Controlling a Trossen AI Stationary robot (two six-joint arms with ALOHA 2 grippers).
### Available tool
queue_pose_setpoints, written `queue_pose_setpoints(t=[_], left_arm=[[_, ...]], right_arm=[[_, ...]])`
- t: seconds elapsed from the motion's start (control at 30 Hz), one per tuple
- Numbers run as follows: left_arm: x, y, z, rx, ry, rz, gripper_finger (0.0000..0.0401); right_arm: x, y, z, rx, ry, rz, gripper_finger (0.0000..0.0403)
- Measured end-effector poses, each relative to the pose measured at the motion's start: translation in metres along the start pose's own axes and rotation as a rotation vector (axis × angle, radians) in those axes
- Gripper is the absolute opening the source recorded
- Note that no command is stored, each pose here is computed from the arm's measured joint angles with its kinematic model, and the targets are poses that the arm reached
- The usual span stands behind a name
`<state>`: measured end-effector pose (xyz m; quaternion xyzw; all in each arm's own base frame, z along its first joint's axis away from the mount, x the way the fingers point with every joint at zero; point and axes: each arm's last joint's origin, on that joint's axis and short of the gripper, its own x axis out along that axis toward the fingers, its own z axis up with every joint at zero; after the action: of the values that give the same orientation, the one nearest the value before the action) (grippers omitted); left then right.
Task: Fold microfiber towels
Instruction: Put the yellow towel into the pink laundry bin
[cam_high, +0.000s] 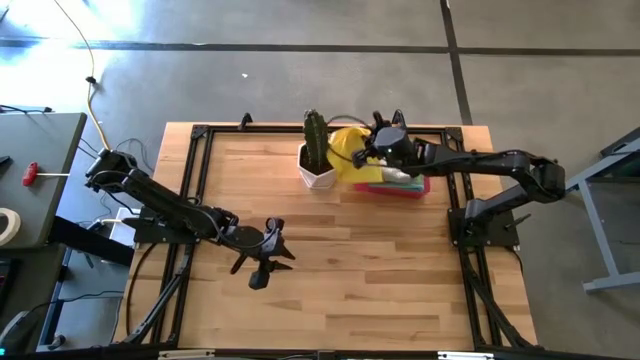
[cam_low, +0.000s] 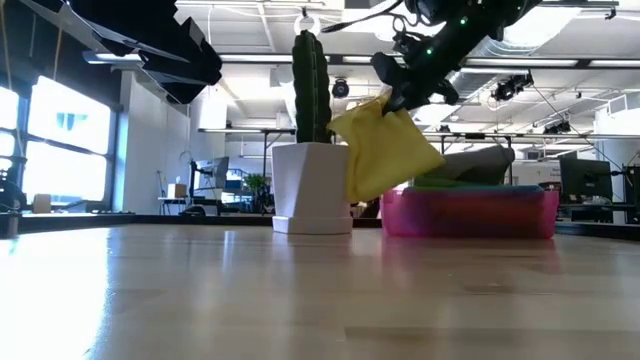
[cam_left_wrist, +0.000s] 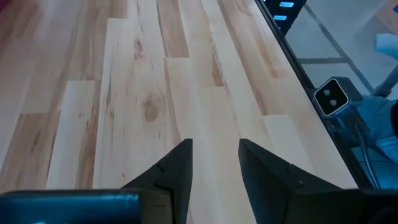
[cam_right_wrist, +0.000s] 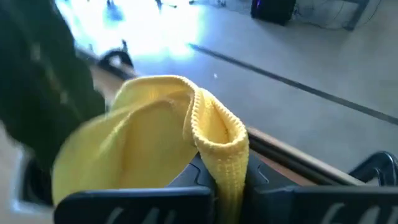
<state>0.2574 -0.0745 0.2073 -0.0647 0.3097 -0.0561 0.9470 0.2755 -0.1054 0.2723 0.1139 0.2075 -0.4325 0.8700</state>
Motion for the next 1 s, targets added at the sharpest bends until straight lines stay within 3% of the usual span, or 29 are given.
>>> queue_pose_setpoints(t=[0.13, 0.27, 0.47, 0.63, 0.73, 1.0], left_arm=[[0.000, 0.000, 0.000, 0.000, 0.000, 0.000, 0.0119], [0.000, 0.000, -0.002, 0.002, 0.019, 0.005, 0.0119], [0.000, 0.001, -0.005, 0.005, 0.048, 0.013, 0.0119], [0.000, 0.001, -0.005, 0.005, 0.052, 0.013, 0.0119], [0.000, 0.002, -0.007, 0.007, 0.067, 0.018, 0.0119], [0.000, 0.003, -0.008, 0.010, 0.081, 0.045, 0.0119]], right_arm=[[0.002, -0.001, 0.011, 0.092, -0.074, 0.061, 0.0002], [0.000, 0.003, 0.023, 0.110, -0.187, 0.122, 0.0002], [0.002, -0.002, 0.026, 0.181, -0.220, 0.055, 0.0002], [0.001, -0.005, 0.029, 0.109, -0.258, -0.038, 0.0002], [0.000, -0.008, 0.029, 0.133, -0.260, -0.088, 0.0002], [-0.003, -0.004, 0.038, 0.288, -0.330, 0.042, 0.0002]])
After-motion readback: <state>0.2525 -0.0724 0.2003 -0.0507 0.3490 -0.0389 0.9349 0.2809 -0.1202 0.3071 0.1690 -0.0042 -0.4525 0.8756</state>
